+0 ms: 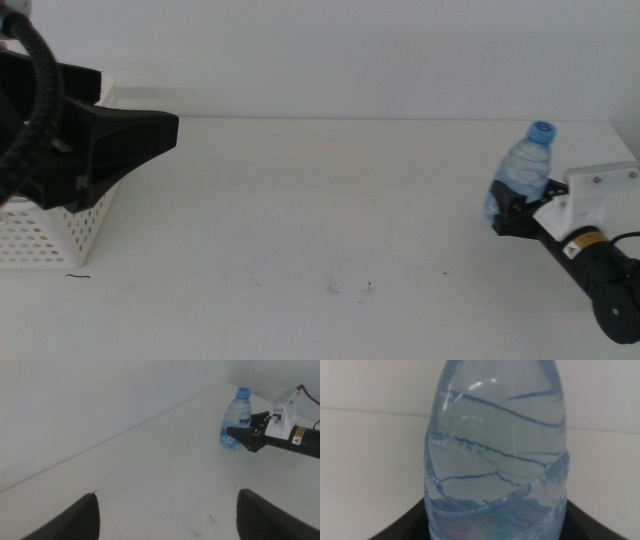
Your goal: Use arms to grab the bottles and put them into the dustbin to the left of the table.
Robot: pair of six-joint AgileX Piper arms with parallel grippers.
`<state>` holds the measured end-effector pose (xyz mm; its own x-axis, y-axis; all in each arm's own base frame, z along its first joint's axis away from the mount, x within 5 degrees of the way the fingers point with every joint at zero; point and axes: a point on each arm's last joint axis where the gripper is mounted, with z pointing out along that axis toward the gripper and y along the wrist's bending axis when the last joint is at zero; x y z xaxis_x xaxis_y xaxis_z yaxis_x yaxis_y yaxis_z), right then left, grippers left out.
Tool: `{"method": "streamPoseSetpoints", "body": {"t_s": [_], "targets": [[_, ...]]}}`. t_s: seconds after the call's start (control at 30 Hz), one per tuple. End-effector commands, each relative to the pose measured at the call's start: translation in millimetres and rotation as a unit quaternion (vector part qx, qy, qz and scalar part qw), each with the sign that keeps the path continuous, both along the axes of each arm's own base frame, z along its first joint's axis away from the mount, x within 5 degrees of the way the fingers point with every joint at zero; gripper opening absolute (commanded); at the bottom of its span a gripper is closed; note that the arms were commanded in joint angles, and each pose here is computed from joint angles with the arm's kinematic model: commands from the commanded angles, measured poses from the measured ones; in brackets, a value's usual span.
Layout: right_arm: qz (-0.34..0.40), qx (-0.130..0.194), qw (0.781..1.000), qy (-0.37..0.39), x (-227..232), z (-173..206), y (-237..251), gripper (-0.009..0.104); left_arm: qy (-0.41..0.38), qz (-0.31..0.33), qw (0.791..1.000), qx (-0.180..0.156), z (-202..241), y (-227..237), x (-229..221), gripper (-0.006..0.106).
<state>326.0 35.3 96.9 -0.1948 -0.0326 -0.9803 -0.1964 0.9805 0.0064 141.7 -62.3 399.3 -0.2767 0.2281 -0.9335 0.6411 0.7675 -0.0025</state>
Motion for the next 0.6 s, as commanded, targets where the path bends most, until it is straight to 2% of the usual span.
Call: {"method": "streamPoseSetpoints", "body": {"t_s": [0.0, 0.13, 0.3, 0.43, 0.57], "targets": [[0.038, 0.009, 0.997, -0.067, 3.3, 27.7, 21.8, -0.002, -0.002, -0.001, 1.000, -0.006, 0.4, -1.1, -0.7, 0.094], [0.105, 0.009, 0.992, -0.066, 17.4, 51.9, 70.9, -0.002, -0.002, -0.001, 1.000, -0.006, 0.4, -1.1, -0.7, 0.094], [0.195, -0.006, 0.979, -0.065, 41.0, 75.1, 151.8, -0.002, -0.002, -0.001, 1.000, -0.006, 0.4, -1.1, -0.7, 0.094], [0.235, -0.012, 0.970, -0.059, 54.2, 71.0, 201.9, -0.002, -0.002, -0.002, 1.000, -0.005, 0.4, -1.1, -0.7, 0.094], [0.264, -0.003, 0.963, -0.059, 63.2, 52.1, 242.2, -0.002, -0.002, -0.002, 1.000, -0.005, 0.4, -1.1, -0.7, 0.094]]}}
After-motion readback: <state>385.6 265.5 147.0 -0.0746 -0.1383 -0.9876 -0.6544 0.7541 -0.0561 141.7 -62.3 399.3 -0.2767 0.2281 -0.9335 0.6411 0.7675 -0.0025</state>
